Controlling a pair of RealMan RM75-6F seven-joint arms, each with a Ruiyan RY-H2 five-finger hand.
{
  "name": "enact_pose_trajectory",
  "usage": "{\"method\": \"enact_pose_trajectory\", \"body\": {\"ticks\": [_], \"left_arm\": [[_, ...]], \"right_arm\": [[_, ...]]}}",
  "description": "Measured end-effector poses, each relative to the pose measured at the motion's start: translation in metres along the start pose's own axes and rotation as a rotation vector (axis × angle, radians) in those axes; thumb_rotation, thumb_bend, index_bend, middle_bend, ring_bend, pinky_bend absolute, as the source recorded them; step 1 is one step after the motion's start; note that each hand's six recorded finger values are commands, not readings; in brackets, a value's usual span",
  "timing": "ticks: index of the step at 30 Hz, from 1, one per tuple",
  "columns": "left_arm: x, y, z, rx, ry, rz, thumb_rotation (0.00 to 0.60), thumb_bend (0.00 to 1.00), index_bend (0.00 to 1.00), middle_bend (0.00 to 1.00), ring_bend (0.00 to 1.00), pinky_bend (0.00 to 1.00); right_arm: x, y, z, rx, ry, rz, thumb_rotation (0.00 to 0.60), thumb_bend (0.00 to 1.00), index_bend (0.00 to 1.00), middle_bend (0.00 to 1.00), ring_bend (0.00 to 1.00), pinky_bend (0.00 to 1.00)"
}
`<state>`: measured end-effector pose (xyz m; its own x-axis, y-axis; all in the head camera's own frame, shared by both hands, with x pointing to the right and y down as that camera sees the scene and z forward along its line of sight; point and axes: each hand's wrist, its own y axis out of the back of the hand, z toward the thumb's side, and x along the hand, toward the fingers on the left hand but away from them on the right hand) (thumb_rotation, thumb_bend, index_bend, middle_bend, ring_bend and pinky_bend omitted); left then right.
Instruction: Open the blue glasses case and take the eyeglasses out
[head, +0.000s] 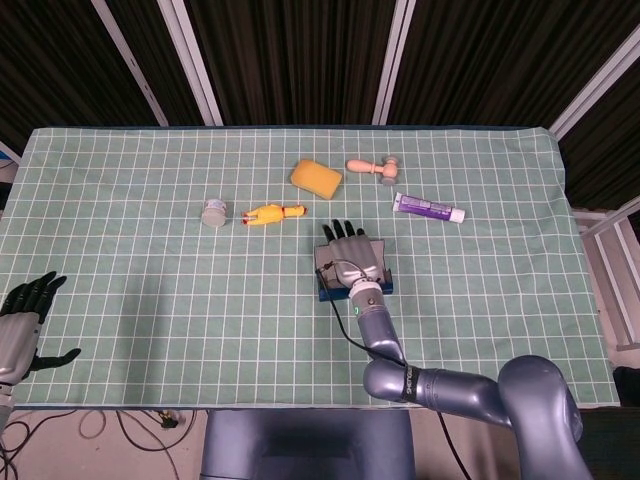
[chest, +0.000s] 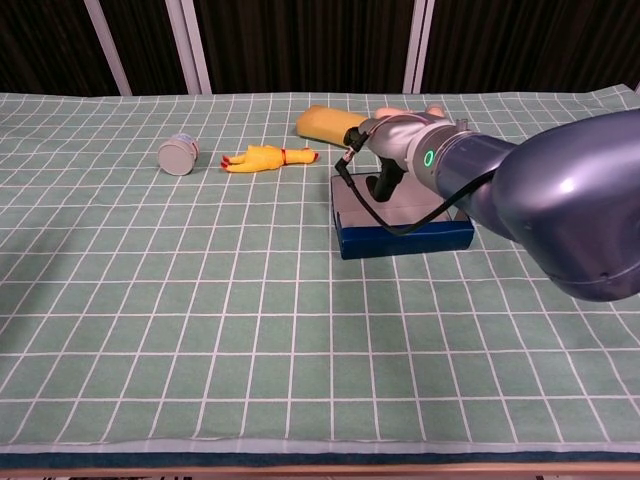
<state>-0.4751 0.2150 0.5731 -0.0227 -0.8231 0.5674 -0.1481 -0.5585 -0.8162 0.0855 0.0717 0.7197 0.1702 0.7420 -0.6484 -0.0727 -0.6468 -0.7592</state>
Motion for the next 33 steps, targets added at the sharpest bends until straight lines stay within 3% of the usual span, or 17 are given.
{"method": "enact_pose_trajectory", "body": {"ticks": [3, 6, 8, 12, 16, 19, 25, 33], "left_arm": [[0.000, 0.000, 0.001, 0.003, -0.005, 0.002, 0.600, 0.02, 0.00, 0.00, 0.00, 0.00], [-0.001, 0.001, 0.001, 0.005, -0.008, 0.006, 0.600, 0.02, 0.00, 0.00, 0.00, 0.00], [-0.001, 0.001, 0.002, 0.007, -0.011, 0.008, 0.600, 0.02, 0.00, 0.00, 0.00, 0.00], [-0.002, 0.001, 0.002, 0.011, -0.016, 0.012, 0.600, 0.02, 0.00, 0.00, 0.00, 0.00], [-0.003, 0.001, 0.003, 0.015, -0.020, 0.014, 0.600, 0.02, 0.00, 0.00, 0.00, 0.00], [-0.003, 0.001, 0.004, 0.016, -0.023, 0.015, 0.600, 0.02, 0.00, 0.00, 0.00, 0.00], [-0.003, 0.001, 0.004, 0.016, -0.022, 0.015, 0.600, 0.02, 0.00, 0.00, 0.00, 0.00], [-0.002, 0.001, 0.002, 0.013, -0.016, 0.011, 0.600, 0.02, 0.00, 0.00, 0.00, 0.00]], "right_arm": [[0.009, 0.004, 0.003, -0.019, 0.015, -0.001, 0.600, 0.54, 0.06, 0.03, 0.03, 0.21], [0.023, 0.010, 0.005, -0.034, 0.033, 0.005, 0.600, 0.51, 0.06, 0.13, 0.13, 0.27], [0.035, 0.014, 0.006, -0.046, 0.047, 0.009, 0.600, 0.51, 0.06, 0.24, 0.26, 0.37], [0.057, 0.020, 0.001, -0.058, 0.065, 0.013, 0.600, 0.51, 0.06, 0.61, 0.69, 0.72], [0.079, 0.018, -0.010, -0.070, 0.072, 0.035, 0.600, 0.51, 0.06, 0.83, 0.92, 0.93], [0.089, 0.008, -0.021, -0.069, 0.058, 0.073, 0.600, 0.52, 0.06, 0.89, 0.97, 0.98], [0.093, -0.015, -0.029, -0.070, 0.026, 0.143, 0.600, 0.52, 0.07, 0.90, 0.98, 0.99], [0.083, -0.032, -0.024, -0.077, 0.012, 0.169, 0.600, 0.53, 0.10, 0.90, 0.97, 0.99]]}}
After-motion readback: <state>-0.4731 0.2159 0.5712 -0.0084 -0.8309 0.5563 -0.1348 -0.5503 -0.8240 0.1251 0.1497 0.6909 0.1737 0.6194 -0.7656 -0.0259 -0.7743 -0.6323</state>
